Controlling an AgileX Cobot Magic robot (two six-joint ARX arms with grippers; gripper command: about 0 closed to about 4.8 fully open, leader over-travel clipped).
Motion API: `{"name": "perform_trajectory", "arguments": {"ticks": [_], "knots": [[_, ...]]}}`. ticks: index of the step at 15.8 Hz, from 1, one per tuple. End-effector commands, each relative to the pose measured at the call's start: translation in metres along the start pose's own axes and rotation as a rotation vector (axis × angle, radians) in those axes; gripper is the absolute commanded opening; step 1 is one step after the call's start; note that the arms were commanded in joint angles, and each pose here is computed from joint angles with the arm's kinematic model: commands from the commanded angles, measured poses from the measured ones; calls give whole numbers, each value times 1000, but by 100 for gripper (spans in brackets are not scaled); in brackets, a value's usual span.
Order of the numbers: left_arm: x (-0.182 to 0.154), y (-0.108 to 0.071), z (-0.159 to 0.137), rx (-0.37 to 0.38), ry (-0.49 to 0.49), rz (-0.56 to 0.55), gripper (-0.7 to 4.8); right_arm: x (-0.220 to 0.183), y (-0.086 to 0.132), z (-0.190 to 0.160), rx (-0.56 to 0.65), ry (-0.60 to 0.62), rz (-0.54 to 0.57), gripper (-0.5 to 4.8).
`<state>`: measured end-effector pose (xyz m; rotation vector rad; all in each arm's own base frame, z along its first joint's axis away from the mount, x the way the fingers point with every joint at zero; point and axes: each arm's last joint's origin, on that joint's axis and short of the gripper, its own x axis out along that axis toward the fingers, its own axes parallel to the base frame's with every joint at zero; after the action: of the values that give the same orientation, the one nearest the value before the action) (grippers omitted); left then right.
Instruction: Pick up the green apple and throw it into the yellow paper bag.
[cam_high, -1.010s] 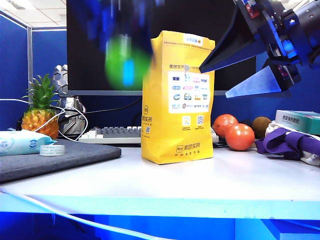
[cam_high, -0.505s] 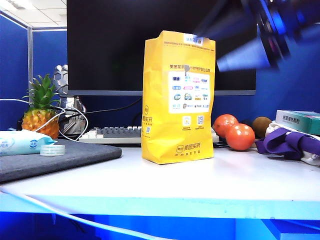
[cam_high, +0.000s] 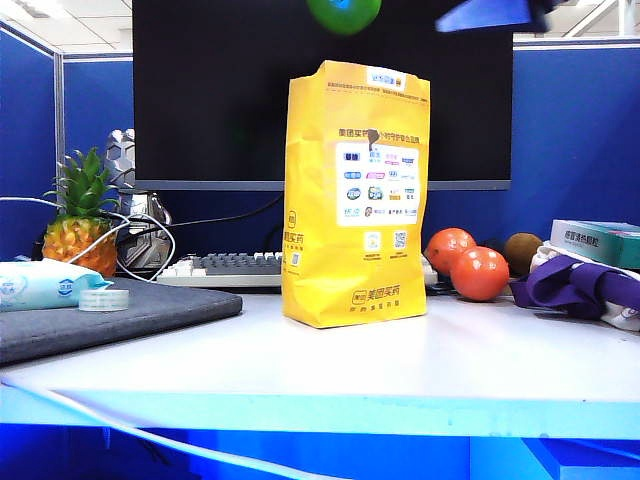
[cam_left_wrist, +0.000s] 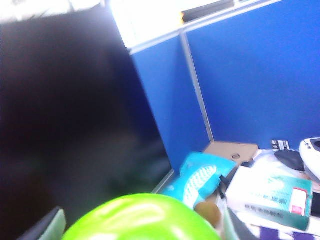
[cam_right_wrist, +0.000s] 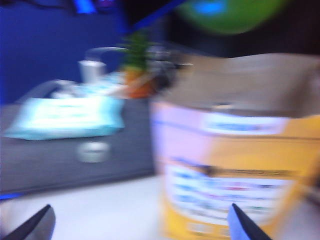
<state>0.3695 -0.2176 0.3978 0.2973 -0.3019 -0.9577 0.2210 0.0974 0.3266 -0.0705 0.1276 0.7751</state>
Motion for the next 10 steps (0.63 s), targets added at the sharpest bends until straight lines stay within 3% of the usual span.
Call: {"name": "perform_trajectory", "arguments": {"ticks": [1, 8, 10], "knots": [[2, 5, -4, -53, -20, -33, 151, -2, -5, 12, -157, -42, -188, 479], [15, 1, -37, -75, 32, -69, 159, -8, -3, 33, -191, -150, -213, 479], [16, 3, -36, -51, 15, -21, 479, -7, -2, 29, -183, -116, -171, 479]]}}
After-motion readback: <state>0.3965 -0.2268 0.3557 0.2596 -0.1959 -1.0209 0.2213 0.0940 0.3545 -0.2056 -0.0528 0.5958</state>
